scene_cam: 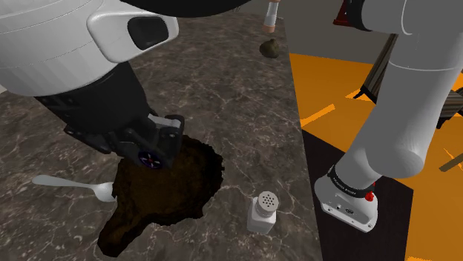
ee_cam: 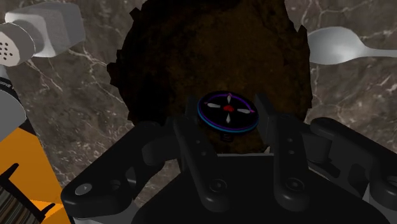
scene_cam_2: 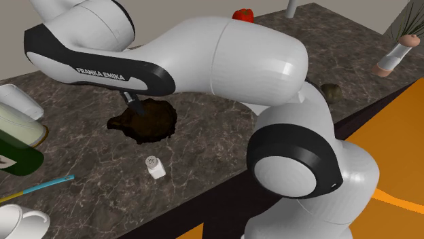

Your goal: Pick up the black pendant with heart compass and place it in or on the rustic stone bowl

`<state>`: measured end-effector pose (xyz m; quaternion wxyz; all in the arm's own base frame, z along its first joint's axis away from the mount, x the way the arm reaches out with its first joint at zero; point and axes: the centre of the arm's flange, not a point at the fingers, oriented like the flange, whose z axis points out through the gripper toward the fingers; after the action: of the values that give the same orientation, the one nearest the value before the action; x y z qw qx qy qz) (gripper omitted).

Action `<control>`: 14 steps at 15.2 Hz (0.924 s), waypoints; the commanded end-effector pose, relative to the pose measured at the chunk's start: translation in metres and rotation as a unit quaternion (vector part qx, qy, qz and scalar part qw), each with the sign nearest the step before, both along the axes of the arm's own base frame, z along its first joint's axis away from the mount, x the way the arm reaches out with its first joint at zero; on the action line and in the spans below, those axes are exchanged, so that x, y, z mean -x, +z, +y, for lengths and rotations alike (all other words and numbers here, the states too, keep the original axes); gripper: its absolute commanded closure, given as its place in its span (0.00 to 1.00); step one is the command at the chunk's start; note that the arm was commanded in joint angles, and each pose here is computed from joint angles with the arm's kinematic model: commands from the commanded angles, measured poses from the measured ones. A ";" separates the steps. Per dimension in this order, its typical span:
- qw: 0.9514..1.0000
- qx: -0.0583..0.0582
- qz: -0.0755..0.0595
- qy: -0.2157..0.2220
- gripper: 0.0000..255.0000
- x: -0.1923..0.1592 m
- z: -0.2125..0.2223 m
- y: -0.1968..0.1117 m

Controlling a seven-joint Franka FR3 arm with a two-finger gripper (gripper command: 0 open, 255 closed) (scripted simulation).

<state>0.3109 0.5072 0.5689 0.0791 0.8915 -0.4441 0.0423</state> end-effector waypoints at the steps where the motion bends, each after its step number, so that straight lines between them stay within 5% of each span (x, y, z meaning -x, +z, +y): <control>1: 1.000 0.000 0.000 0.000 1.00 0.001 0.000 -0.002; 6: 1.000 0.000 0.000 0.000 1.00 0.001 0.000 -0.002; 7: 1.000 0.000 0.000 0.000 0.00 0.001 0.000 -0.002; 12: 1.000 0.000 0.000 0.000 0.00 0.001 0.000 -0.002; 14: 1.000 0.000 0.000 0.000 0.00 0.001 0.005 0.024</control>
<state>0.3113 0.5108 0.5836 0.0781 0.8916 -0.4440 0.0421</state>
